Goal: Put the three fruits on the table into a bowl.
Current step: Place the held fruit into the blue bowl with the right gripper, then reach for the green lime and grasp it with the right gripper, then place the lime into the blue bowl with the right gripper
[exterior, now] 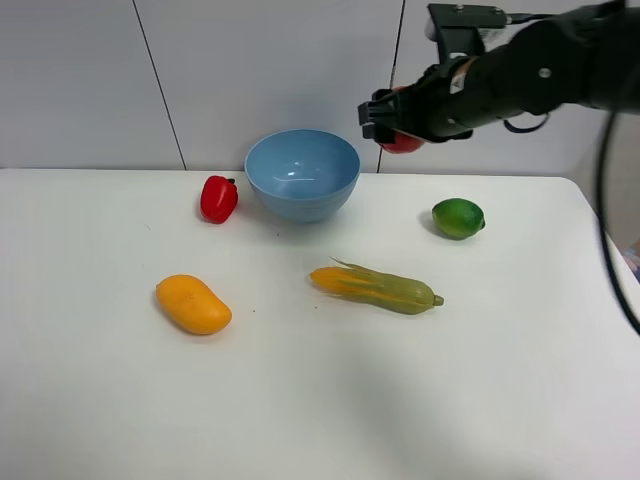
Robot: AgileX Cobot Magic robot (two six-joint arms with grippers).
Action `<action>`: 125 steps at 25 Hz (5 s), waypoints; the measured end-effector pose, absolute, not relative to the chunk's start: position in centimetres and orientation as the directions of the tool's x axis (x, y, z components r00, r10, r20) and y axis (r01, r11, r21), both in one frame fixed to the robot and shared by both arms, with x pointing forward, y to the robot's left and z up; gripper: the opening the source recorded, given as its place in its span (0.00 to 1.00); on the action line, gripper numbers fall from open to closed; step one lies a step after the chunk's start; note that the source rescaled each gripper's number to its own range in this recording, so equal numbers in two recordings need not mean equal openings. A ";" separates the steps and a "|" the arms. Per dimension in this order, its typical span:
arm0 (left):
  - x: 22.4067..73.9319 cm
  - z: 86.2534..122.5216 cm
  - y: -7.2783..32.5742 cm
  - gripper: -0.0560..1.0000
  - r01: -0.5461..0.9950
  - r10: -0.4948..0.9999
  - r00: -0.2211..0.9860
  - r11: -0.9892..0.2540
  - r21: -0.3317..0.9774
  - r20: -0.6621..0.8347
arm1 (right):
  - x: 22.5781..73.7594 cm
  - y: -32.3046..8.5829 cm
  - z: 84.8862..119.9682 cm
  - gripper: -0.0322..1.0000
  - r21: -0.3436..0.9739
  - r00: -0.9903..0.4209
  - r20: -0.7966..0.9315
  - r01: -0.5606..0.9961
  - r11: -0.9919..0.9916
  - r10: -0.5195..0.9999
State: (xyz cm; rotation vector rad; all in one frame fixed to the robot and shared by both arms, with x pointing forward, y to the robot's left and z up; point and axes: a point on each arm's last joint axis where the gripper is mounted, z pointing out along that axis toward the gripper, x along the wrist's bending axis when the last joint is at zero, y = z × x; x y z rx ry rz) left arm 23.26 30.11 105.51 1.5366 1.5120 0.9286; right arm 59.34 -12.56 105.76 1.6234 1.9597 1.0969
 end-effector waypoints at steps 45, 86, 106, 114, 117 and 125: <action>23.3 105.5 30.1 1.00 0.436 0.999 0.030 0.004 0.900 -0.019 | 61.5 -8.8 107.5 1.00 0.291 -0.730 -0.208 0.589 0.754 0.651; 23.3 105.5 30.1 1.00 0.436 0.999 0.030 0.004 0.900 -0.019 | 66.0 -26.3 94.3 1.00 0.302 -0.641 -0.242 0.664 0.684 0.729; 23.3 105.5 30.1 1.00 0.436 0.999 0.029 0.005 0.900 -0.020 | 67.7 -25.5 88.5 0.98 0.379 -0.611 -0.181 0.680 0.628 0.770; 23.3 105.5 30.1 1.00 0.436 0.999 0.030 0.004 0.900 -0.019 | 67.6 -25.2 89.9 0.07 0.442 -0.452 -0.083 0.782 0.439 0.888; 23.3 105.5 30.1 1.00 0.436 0.999 0.030 0.004 0.900 -0.019 | 67.3 -24.1 93.9 0.07 0.526 -0.343 -0.029 0.793 0.306 0.939; 23.3 105.5 30.1 1.00 0.436 0.999 0.029 0.005 0.900 -0.020 | 66.0 -15.4 105.0 0.07 0.752 -0.476 -0.024 0.571 0.330 0.879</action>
